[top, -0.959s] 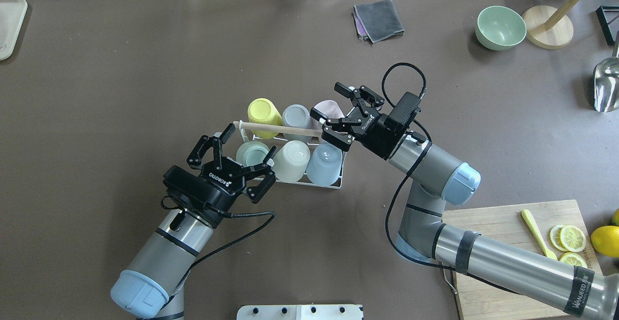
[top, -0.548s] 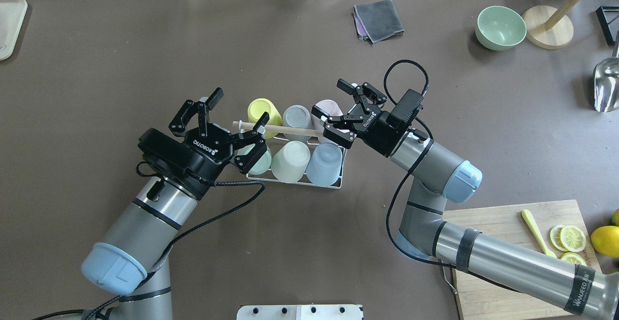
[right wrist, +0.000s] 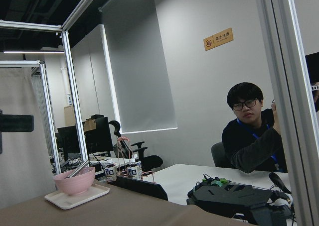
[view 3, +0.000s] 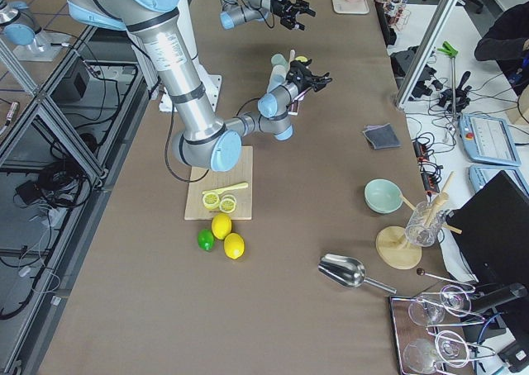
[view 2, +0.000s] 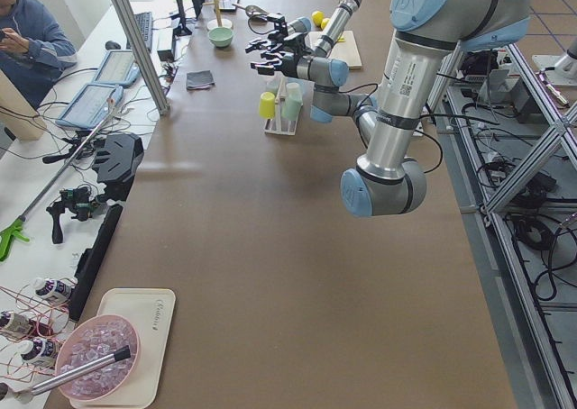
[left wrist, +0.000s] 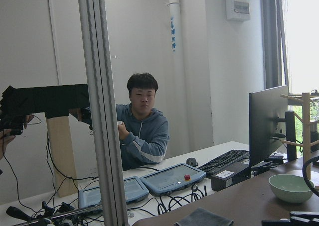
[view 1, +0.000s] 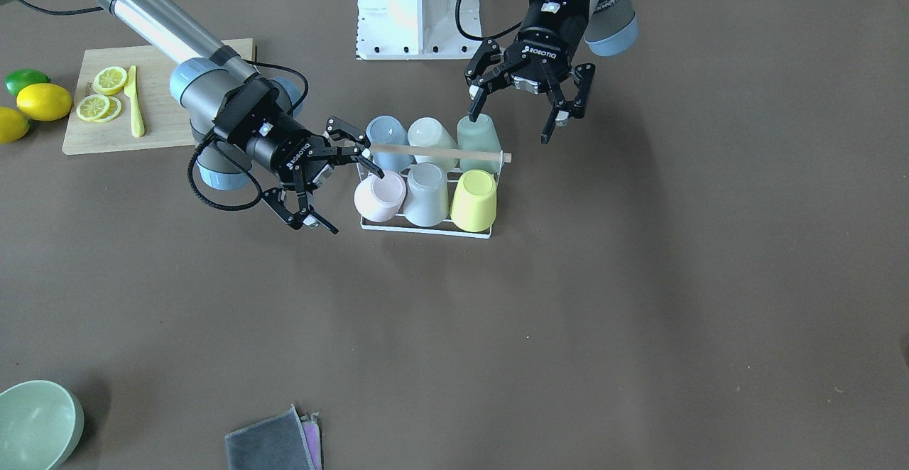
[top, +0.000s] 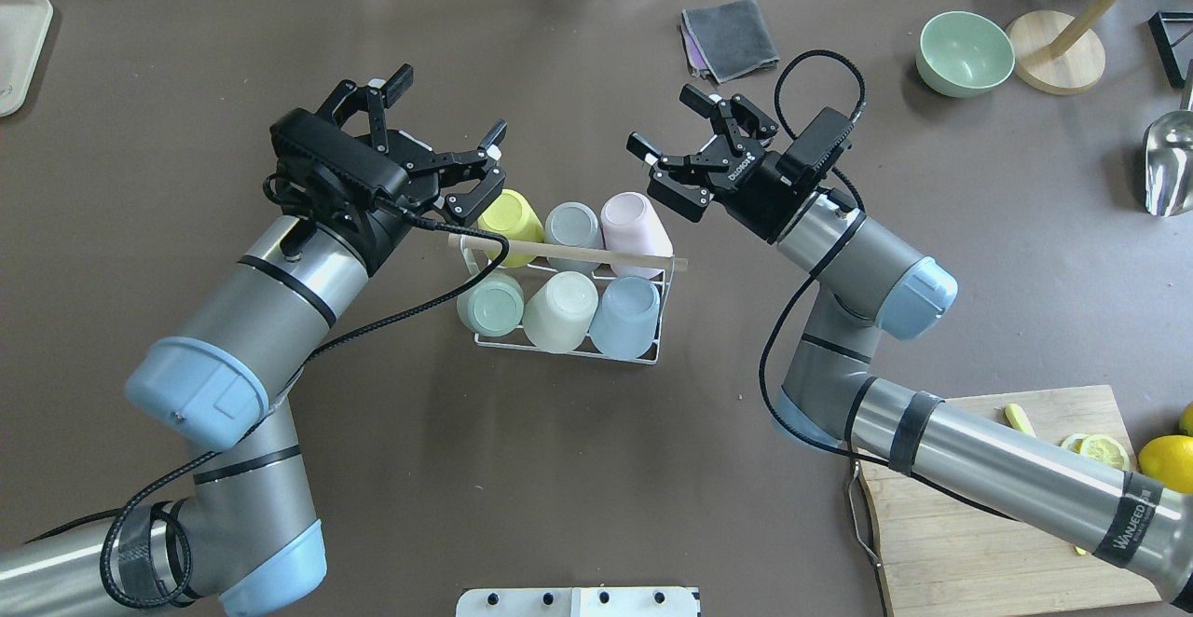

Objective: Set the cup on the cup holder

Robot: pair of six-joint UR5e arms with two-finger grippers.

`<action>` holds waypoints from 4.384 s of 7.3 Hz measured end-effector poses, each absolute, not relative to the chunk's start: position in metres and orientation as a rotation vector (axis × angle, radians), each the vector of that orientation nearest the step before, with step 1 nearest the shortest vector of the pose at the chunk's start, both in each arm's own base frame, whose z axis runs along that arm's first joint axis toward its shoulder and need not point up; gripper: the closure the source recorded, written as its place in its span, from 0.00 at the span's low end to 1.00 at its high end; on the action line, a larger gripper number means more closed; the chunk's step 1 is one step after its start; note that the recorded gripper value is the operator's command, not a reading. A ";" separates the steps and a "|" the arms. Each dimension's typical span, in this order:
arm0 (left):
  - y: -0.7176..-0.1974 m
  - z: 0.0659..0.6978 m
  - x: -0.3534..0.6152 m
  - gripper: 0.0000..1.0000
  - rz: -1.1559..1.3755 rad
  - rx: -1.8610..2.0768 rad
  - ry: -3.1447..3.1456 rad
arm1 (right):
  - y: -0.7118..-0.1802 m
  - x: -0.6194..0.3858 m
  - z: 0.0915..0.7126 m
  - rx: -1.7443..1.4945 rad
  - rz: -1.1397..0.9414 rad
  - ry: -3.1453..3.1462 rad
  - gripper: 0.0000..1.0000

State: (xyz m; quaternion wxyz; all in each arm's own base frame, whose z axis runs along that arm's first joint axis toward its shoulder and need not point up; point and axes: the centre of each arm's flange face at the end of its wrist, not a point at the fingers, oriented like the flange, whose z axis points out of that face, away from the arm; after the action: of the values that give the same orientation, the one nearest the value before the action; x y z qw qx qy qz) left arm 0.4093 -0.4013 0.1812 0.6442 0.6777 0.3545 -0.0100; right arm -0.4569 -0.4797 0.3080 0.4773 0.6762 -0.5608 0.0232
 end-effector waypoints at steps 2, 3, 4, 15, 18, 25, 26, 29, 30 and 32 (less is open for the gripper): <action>-0.434 0.176 0.396 0.02 0.033 1.400 0.821 | -0.507 -0.434 0.294 1.610 0.049 -1.270 0.00; -0.448 0.178 0.391 0.02 0.045 1.319 0.841 | -0.516 -0.426 0.289 1.555 0.032 -1.219 0.00; -0.465 0.186 0.381 0.02 0.055 1.224 0.857 | -0.518 -0.418 0.287 1.497 0.016 -1.169 0.00; -0.504 0.547 0.039 0.02 -0.337 -0.092 0.809 | -0.460 -0.231 0.315 0.605 0.070 -0.805 0.00; -0.489 0.625 -0.034 0.02 -0.321 -0.152 0.795 | -0.483 -0.146 0.361 0.252 0.219 -0.748 0.00; -0.487 0.636 -0.043 0.02 -0.260 -0.150 0.797 | -0.438 0.021 0.589 -0.046 0.013 -0.705 0.00; -0.481 0.634 -0.044 0.02 -0.261 -0.149 0.797 | -0.433 0.040 0.629 -0.086 0.022 -0.743 0.00; -0.460 0.623 -0.045 0.02 -0.255 -0.134 0.797 | -0.429 0.055 0.674 -0.140 0.043 -0.773 0.00; -0.459 0.623 -0.045 0.02 -0.254 -0.135 0.795 | -0.428 0.055 0.678 -0.147 0.045 -0.772 0.00; -0.455 0.626 -0.045 0.02 -0.256 -0.140 0.790 | -0.429 0.056 0.683 -0.152 0.043 -0.763 0.00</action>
State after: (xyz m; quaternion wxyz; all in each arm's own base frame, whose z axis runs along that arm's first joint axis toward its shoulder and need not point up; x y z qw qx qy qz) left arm -0.0453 -0.4552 0.6264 0.9126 -0.0681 0.3835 -0.1242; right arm 0.0558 -0.4288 0.6828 0.9251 -0.0743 -0.3718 0.0211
